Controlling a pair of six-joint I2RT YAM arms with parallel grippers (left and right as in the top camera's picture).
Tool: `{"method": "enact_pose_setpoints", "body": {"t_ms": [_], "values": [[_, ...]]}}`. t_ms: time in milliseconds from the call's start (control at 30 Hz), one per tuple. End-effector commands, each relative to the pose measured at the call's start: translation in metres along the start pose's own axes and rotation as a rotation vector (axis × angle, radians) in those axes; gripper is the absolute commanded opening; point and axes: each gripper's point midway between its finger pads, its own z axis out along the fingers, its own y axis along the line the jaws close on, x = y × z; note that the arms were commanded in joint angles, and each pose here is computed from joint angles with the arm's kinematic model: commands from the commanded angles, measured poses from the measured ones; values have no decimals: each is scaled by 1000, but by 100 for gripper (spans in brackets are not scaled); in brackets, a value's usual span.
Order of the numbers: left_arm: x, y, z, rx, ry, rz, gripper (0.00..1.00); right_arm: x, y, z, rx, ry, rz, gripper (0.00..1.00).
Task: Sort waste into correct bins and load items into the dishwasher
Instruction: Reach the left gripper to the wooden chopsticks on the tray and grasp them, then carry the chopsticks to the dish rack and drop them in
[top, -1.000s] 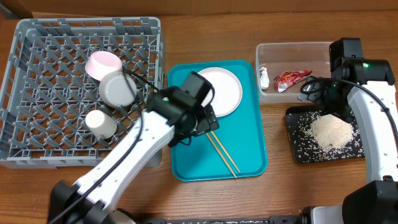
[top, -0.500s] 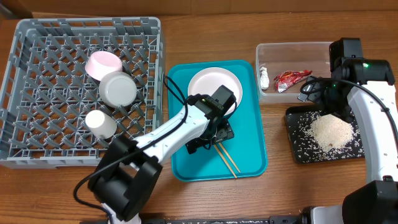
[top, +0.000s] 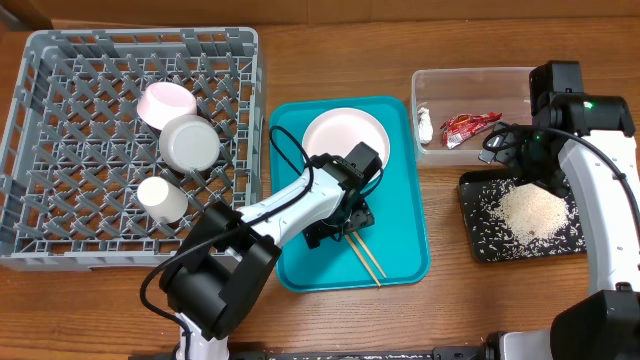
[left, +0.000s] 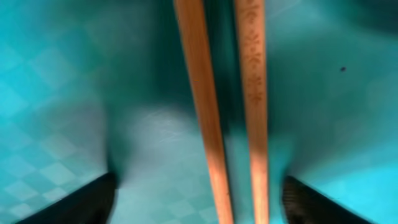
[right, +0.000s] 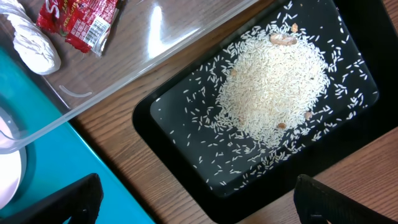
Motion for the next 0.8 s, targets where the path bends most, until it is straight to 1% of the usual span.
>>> {"method": "enact_pose_setpoints", "body": {"t_ms": [0, 33, 67, 167, 267, 400, 767], "values": [[2, 1, 7, -13, 6, -9, 64, -8, 1, -13, -22, -47, 7, 100], [2, 1, 7, -13, 6, -9, 49, -8, 1, -13, -22, -47, 7, 100], [2, 1, 7, -13, 6, -9, 41, -8, 1, -13, -22, -47, 7, 100], [2, 1, 7, -13, 7, -9, 23, -8, 1, -13, -22, -47, 7, 100], [2, 1, 7, -13, 7, -9, 10, -8, 1, -13, -22, -46, 7, 100], [2, 1, 7, -13, 8, -9, 4, -8, 0, -13, -21, -45, 7, 100], [4, 6, 2, -17, 32, -23, 4, -7, 0, -13, -18, -40, 3, 100]]}}
